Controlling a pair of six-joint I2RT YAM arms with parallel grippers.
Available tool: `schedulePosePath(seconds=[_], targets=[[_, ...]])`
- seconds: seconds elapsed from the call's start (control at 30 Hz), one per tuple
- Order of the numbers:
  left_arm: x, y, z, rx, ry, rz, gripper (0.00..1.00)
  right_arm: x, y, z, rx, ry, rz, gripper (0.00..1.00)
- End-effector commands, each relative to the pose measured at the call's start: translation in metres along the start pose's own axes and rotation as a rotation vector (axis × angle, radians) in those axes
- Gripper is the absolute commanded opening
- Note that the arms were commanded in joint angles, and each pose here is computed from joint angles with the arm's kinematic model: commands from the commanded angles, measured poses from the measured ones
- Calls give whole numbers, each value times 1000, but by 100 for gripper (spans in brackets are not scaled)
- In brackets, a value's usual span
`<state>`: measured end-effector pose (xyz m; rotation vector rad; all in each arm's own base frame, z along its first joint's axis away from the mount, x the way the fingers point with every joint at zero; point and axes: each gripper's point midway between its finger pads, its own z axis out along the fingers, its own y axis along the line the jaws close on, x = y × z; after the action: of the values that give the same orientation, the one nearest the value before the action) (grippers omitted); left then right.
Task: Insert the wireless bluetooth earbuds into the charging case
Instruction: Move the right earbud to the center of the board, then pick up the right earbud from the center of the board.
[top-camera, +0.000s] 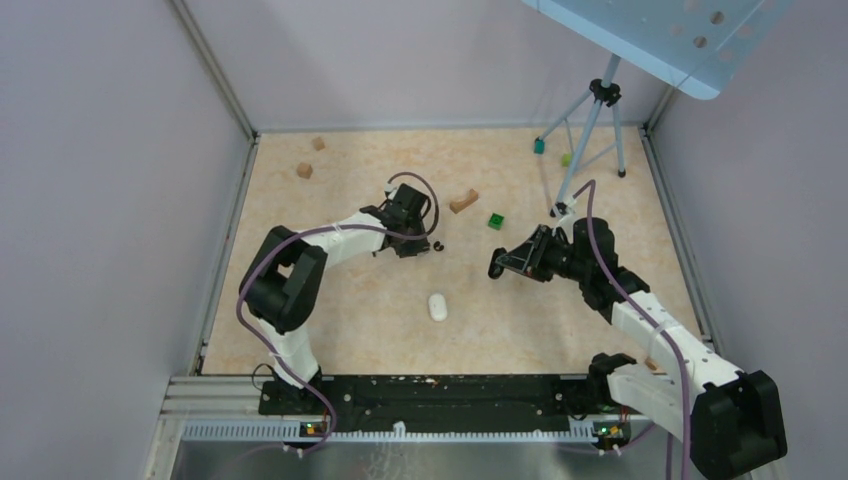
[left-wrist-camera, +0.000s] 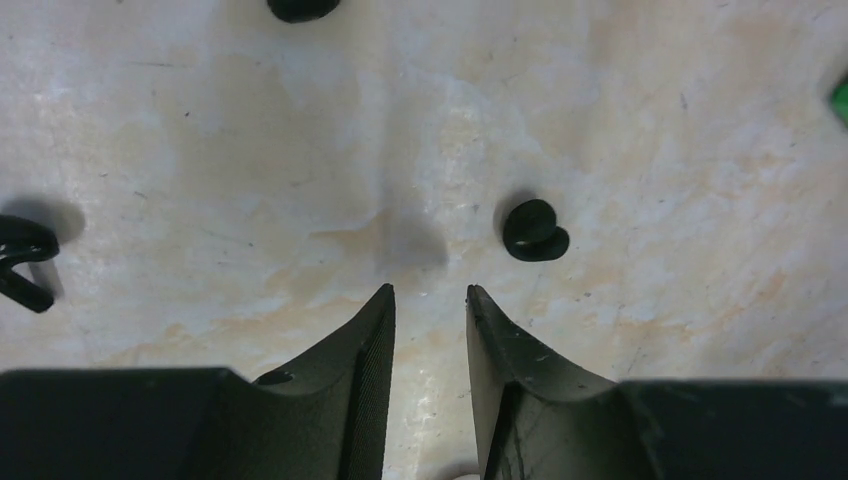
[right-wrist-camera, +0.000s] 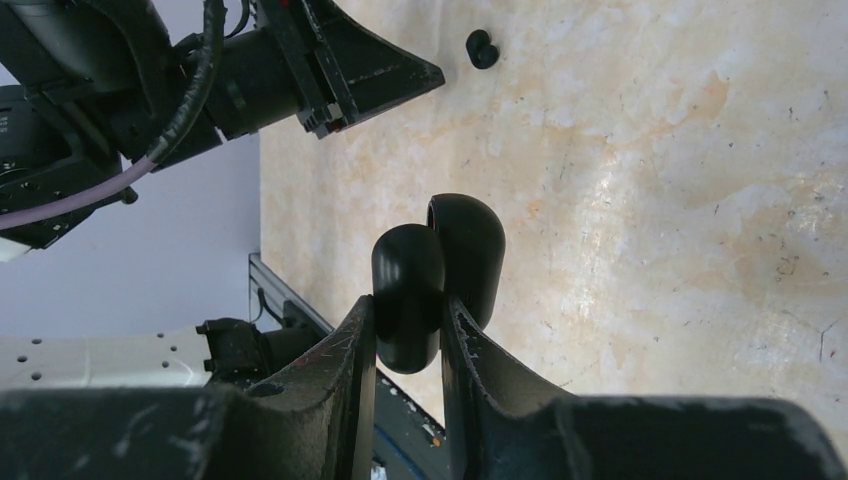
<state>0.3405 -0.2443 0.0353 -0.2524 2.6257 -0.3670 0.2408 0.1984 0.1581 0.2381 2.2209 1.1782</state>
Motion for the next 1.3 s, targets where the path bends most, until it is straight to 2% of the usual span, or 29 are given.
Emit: schedulePosePath(seconds=[0.0, 0.9, 1.03, 1.27], targets=[[-13, -31, -7, 131, -52, -53, 37, -16, 17, -6, -38, -42, -38, 0], [-19, -47, 24, 149, -26, -28, 32, -14, 16, -6, -34, -36, -38, 0], [-20, -56, 24, 192, -22, -13, 31, -13, 15, -7, -34, -36, -38, 0], [-22, -60, 23, 202, -24, -3, 17, -12, 15, -9, -31, -42, -33, 0]])
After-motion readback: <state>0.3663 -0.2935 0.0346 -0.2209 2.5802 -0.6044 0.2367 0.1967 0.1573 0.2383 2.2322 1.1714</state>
